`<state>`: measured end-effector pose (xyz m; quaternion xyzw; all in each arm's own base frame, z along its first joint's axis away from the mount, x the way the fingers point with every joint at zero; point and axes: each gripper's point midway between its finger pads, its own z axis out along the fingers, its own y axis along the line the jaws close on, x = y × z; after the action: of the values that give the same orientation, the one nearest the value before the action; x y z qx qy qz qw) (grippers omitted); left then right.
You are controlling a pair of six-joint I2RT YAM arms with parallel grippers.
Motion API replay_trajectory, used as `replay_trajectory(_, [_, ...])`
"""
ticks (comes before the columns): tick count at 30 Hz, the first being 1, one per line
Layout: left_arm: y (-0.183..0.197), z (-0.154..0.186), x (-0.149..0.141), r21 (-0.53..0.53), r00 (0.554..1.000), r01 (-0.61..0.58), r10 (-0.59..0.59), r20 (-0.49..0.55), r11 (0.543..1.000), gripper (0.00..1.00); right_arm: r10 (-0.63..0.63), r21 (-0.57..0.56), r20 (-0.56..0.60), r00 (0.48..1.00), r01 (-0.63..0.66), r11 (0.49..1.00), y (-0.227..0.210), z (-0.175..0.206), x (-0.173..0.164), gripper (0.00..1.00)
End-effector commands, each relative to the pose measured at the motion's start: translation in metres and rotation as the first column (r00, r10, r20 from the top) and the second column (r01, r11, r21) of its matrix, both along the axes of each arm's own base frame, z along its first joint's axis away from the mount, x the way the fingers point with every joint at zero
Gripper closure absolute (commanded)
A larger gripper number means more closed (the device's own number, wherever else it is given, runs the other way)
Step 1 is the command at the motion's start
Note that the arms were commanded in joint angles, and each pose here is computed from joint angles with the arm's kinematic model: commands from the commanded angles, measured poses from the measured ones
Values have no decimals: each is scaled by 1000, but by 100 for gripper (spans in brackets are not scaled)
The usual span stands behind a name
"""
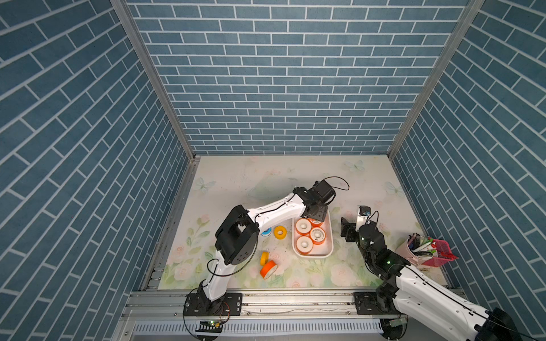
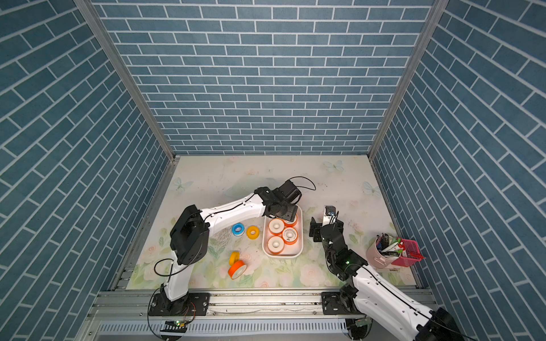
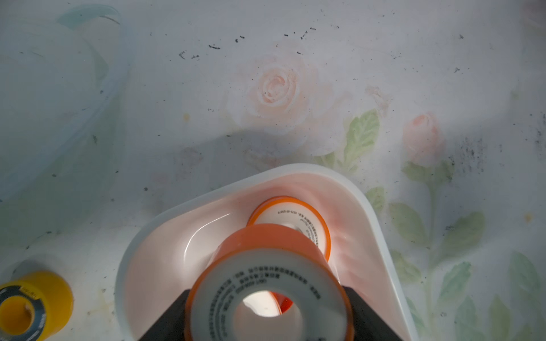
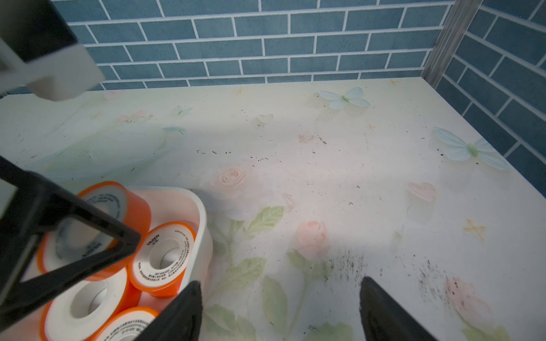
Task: Put the sealing tape into the storage box
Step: Place the sealing tape in the storage box.
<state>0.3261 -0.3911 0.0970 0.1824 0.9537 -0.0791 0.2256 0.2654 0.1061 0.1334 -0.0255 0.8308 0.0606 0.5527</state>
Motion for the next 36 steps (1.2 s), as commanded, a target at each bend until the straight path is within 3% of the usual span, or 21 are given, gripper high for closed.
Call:
replay_trajectory(1, [-10, -2, -1, -5, 1000, 23, -23, -11, 1000, 27, -34, 20, 3, 999, 34, 999, -5, -1, 0, 17])
replay_trajectory(14, [-23, -33, 6, 10, 999, 16, -15, -48, 1000, 26, -30, 18, -1, 1000, 30, 999, -5, -2, 1, 17])
replay_trajectory(27, [-18, -34, 7, 29, 999, 8, -7, -42, 1000, 12, -26, 8, -10, 1000, 26, 1000, -3, -3, 2, 17])
replay_trajectory(36, [-15, -29, 9, 38, 1000, 0, 1, -27, 999, 13, -25, 9, -10, 1000, 25, 1000, -3, -3, 2, 17])
